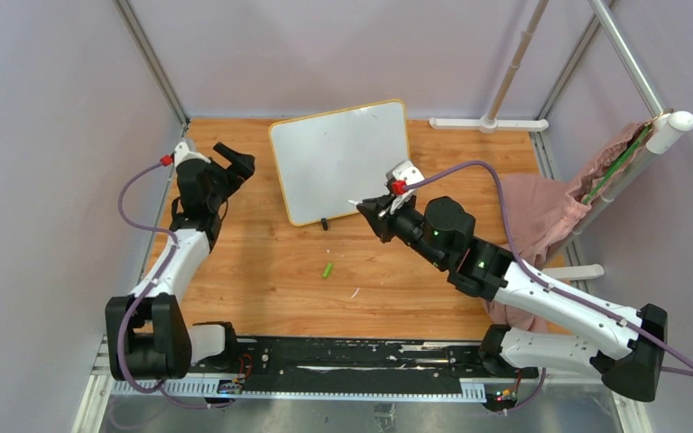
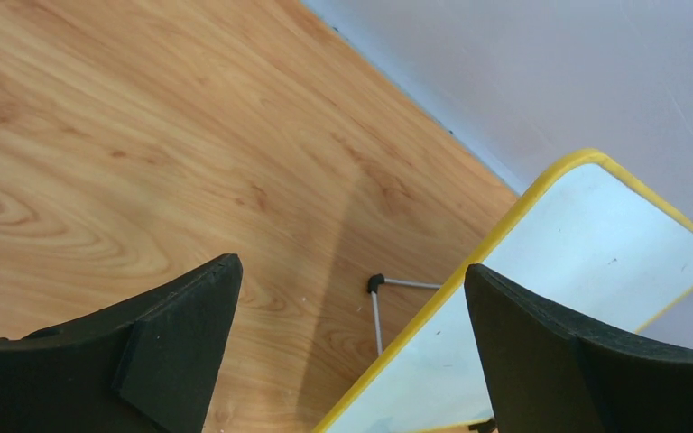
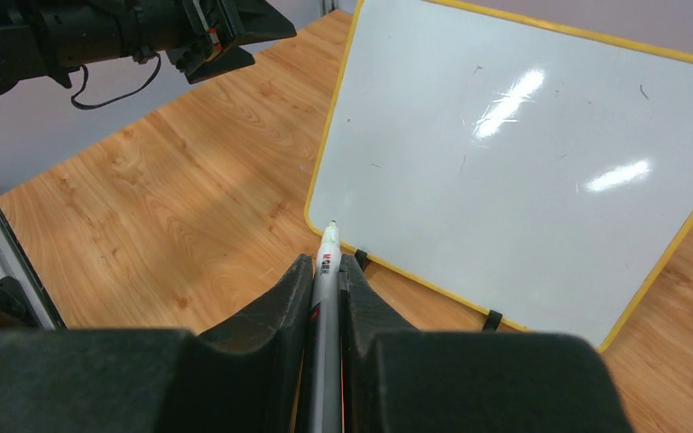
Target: Write a sentence on the whiteboard
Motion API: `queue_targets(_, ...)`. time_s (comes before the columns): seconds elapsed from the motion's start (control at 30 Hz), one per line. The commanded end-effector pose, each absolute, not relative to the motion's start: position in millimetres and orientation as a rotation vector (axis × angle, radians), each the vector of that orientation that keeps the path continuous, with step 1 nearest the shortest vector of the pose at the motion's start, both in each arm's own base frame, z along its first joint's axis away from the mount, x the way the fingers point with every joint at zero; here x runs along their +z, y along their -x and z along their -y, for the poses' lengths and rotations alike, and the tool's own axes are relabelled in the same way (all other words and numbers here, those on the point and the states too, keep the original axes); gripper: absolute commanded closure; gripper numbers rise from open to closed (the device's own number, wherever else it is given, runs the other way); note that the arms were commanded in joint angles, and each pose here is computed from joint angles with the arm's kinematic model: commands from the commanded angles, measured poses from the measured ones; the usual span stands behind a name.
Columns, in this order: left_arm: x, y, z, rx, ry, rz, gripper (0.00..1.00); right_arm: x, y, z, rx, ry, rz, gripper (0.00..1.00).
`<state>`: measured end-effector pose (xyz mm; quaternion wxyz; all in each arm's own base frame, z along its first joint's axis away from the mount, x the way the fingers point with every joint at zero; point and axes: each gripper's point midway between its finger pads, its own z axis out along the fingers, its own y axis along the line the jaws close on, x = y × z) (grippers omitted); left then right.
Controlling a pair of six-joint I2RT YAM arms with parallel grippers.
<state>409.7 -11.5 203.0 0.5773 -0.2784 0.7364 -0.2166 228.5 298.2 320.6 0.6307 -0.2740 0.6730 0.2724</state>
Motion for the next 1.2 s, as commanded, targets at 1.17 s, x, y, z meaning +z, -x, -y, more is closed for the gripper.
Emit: queue_targets(1.17, 176.3, -433.3, 58.1, -0.906, 0.414, -1.741, 0.05, 323.9, -306.7, -319.9, 0.504, 0.558, -1.449, 1.00)
